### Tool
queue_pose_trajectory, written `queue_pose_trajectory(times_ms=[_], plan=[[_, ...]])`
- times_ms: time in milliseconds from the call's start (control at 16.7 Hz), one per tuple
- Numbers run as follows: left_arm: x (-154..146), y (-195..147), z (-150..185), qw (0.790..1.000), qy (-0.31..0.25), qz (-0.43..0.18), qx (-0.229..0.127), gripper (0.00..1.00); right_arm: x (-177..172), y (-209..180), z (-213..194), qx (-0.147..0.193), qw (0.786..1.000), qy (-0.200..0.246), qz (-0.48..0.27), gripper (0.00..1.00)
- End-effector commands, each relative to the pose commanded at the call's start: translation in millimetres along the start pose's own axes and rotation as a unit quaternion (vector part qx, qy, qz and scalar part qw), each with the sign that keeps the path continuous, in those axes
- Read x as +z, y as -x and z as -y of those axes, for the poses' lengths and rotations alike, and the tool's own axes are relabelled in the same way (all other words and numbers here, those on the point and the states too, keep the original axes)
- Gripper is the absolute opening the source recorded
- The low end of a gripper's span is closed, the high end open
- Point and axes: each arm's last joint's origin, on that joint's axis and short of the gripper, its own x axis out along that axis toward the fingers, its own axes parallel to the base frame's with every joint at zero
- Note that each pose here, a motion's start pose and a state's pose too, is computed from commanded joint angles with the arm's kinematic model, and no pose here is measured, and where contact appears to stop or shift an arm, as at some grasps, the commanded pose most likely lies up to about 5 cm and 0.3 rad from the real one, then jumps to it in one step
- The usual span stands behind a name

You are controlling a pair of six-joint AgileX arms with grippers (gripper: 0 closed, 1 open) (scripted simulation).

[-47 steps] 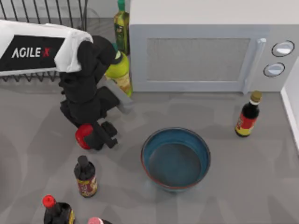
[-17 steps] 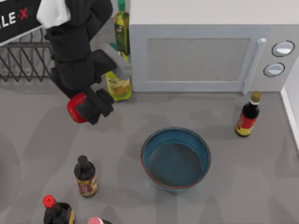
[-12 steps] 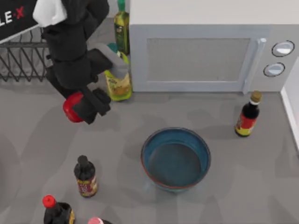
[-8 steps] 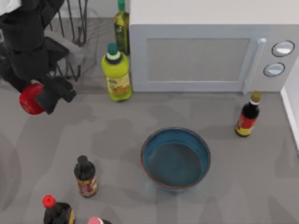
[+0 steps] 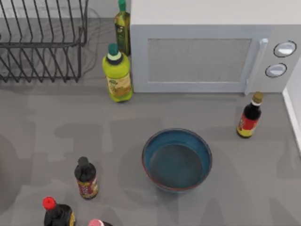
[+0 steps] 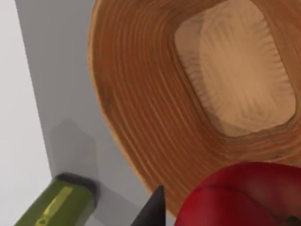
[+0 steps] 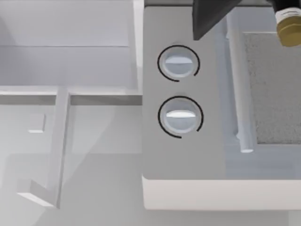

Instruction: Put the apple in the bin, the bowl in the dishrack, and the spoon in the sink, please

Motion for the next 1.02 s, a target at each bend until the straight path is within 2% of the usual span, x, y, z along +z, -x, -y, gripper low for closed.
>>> queue_pose_trajectory(times_ms=[360, 780, 1020], plan=[[1, -4, 0, 1.0, -0.002, 0.0, 0.001, 0.0, 0, 0, 0, 0.0, 1.0, 0.0, 0.0, 1.0], [-1, -60, 3, 1.0, 0.002, 0.002, 0.001, 0.0, 0, 0, 0, 0.0, 1.0, 0.0, 0.0, 1.0], [-3, -70, 2, 1.0, 0.003, -0.001, 0.001, 0.0, 0, 0, 0, 0.0, 1.0, 0.0, 0.0, 1.0]])
